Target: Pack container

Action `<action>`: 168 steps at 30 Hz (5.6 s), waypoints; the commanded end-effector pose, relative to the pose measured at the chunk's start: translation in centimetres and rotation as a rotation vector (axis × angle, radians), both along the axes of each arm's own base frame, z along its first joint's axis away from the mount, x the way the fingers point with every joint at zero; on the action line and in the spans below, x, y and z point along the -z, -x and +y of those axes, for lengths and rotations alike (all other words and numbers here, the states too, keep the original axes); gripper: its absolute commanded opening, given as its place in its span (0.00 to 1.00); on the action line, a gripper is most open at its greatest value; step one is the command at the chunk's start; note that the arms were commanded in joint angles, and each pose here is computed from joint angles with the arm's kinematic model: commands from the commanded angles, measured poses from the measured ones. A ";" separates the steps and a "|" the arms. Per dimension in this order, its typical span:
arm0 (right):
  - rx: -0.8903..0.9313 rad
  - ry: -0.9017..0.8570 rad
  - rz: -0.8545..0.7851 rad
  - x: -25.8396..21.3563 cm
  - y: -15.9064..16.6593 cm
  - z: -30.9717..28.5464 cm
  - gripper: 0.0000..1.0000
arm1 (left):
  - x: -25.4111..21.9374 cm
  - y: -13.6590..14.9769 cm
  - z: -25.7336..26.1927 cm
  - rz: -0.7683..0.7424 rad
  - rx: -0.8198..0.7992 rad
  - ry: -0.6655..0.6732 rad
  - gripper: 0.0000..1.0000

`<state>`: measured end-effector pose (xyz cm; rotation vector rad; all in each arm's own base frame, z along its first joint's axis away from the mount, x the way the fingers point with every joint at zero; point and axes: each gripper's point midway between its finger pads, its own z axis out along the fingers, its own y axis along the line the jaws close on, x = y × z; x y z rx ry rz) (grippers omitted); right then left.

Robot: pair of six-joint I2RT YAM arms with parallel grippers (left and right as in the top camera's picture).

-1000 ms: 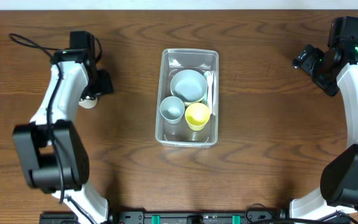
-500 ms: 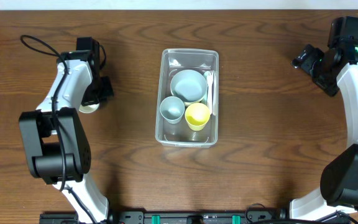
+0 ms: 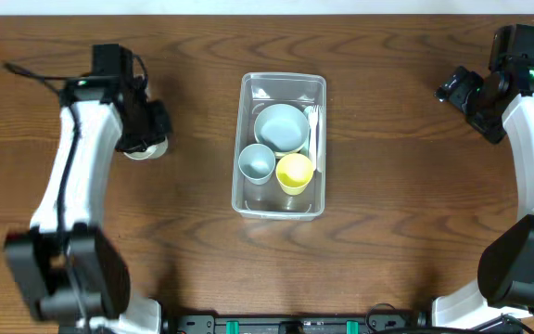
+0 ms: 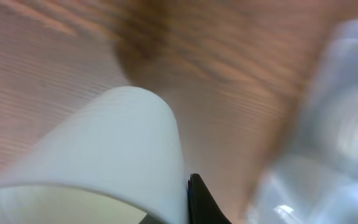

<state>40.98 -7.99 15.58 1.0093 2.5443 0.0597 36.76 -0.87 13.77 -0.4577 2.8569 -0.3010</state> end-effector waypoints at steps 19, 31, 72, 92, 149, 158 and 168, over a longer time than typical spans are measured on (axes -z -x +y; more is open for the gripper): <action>0.012 -0.002 0.003 0.1 0.1 0.0 0.99 | -10.9 13.6 -17.8 -0.250 0.695 0.093 0.06; 0.012 -0.002 0.003 0.1 0.1 0.0 0.99 | -2.0 13.9 -21.6 -0.026 0.824 -0.034 0.06; 0.012 -0.002 0.003 0.1 0.1 0.0 0.99 | -3.7 13.0 -20.9 -0.078 0.781 -0.124 0.58; 0.012 -0.002 0.003 0.1 0.1 0.0 0.99 | -16.8 18.3 -13.1 -0.531 0.640 -0.088 0.98; 0.012 -0.002 0.003 0.1 0.1 0.0 0.99 | -8.0 14.2 -5.1 -1.405 0.371 -0.210 0.98; 0.012 -0.002 0.003 0.1 0.1 0.0 0.99 | -0.9 13.6 -4.0 -1.191 0.351 -0.211 0.98; 0.012 -0.002 0.003 0.1 0.1 0.0 0.99 | 0.1 13.6 -3.8 -1.152 0.347 -0.209 0.98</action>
